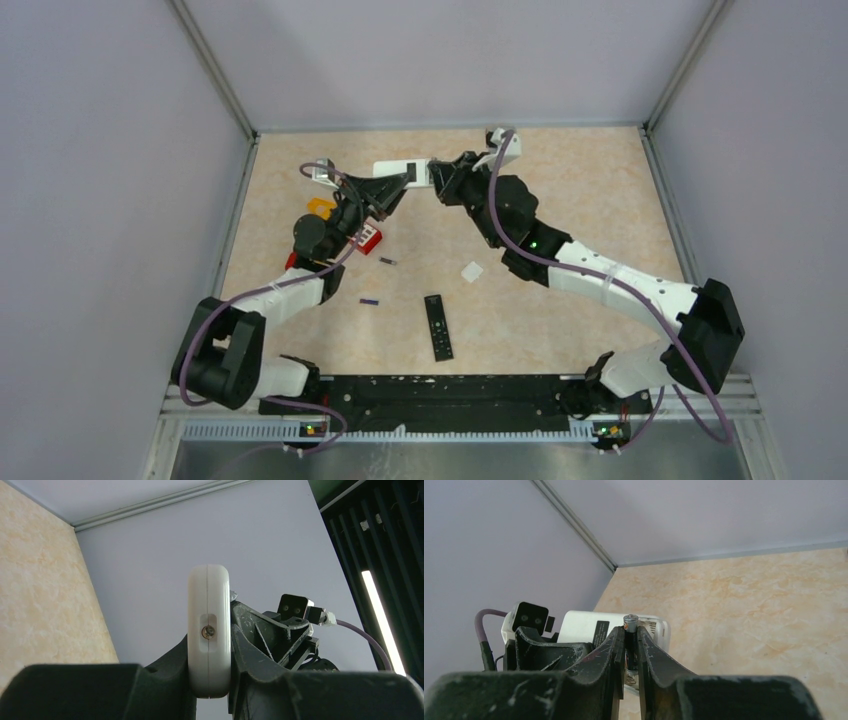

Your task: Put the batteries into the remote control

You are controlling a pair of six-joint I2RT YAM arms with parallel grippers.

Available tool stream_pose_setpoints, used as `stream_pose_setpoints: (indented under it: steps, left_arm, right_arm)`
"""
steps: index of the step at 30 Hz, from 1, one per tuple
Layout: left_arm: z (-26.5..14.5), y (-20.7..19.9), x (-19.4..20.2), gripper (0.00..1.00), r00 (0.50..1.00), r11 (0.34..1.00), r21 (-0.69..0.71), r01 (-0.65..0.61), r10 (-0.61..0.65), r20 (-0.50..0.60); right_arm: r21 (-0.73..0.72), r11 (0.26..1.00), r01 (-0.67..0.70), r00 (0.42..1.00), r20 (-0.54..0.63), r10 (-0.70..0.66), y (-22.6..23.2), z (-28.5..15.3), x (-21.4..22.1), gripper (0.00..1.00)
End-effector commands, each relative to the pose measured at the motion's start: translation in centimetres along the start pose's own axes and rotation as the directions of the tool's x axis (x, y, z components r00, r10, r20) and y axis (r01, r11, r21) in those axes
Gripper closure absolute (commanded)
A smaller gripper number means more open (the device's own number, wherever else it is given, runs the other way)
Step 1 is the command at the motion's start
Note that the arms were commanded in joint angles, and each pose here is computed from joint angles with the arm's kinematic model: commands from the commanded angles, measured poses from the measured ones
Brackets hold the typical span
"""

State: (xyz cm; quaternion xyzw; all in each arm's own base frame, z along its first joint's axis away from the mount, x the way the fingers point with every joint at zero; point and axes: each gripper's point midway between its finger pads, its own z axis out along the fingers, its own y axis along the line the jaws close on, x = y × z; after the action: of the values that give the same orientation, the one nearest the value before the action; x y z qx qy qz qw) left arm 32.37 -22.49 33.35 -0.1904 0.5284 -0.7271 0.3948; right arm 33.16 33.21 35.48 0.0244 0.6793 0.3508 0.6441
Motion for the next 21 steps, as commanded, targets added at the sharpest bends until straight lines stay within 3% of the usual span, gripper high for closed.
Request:
stream_pose_setpoints:
  steps: [1,6,21]
  left_arm:
    - [-0.2,-3.7,-0.3,1.00,1.000,0.989,0.145,-0.003,0.000,0.014]
    - [-0.3,-3.5,-0.3,1.00,1.000,0.990,0.141,0.003,-0.006,0.019]
    - [-0.6,-3.1,-0.4,1.00,0.999,0.992,0.129,-0.015,0.010,0.034]
  right_arm:
    - [-0.003,1.000,-0.006,1.000,-0.008,0.006,0.6,0.0,-0.4,0.84]
    - [0.022,1.000,-0.002,1.000,-0.023,0.002,0.6,0.3,-0.5,0.73]
    - [0.016,1.000,-0.009,1.000,-0.024,0.010,1.8,0.2,-2.5,0.65]
